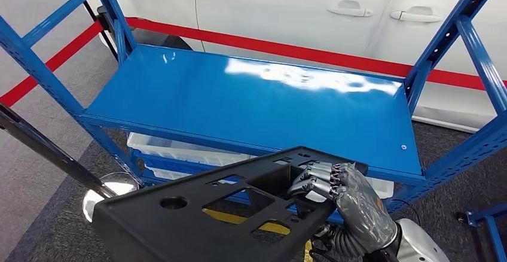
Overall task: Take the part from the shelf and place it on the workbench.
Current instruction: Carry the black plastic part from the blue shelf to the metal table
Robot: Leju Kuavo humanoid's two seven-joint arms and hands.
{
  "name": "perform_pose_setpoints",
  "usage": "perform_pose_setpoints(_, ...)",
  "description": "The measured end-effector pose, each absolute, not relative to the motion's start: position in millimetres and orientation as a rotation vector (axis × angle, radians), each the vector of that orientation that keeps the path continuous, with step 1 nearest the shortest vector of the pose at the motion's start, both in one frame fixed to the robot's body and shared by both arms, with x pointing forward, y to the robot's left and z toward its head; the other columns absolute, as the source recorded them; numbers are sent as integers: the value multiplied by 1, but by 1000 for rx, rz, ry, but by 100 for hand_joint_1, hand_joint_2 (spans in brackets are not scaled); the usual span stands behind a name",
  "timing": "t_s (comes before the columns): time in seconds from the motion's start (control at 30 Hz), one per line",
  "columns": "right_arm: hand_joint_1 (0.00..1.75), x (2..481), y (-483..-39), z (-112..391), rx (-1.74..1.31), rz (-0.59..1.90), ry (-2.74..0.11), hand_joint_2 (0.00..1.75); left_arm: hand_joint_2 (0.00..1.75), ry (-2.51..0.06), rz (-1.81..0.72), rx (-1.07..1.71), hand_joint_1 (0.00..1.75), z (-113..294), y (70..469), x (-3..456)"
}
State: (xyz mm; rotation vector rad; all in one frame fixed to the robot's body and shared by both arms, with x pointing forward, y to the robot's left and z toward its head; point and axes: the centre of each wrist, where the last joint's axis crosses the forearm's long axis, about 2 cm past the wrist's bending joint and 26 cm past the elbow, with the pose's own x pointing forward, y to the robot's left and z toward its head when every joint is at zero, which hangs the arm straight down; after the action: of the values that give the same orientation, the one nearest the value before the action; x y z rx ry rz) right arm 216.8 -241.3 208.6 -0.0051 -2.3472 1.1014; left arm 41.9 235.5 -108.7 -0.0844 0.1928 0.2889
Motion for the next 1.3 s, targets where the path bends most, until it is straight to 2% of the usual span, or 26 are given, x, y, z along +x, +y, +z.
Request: perform_pose_setpoints(1.3,175,218,-240,207,13,1136,-2343,175,175,192,284,-77,0,-109,240,43)
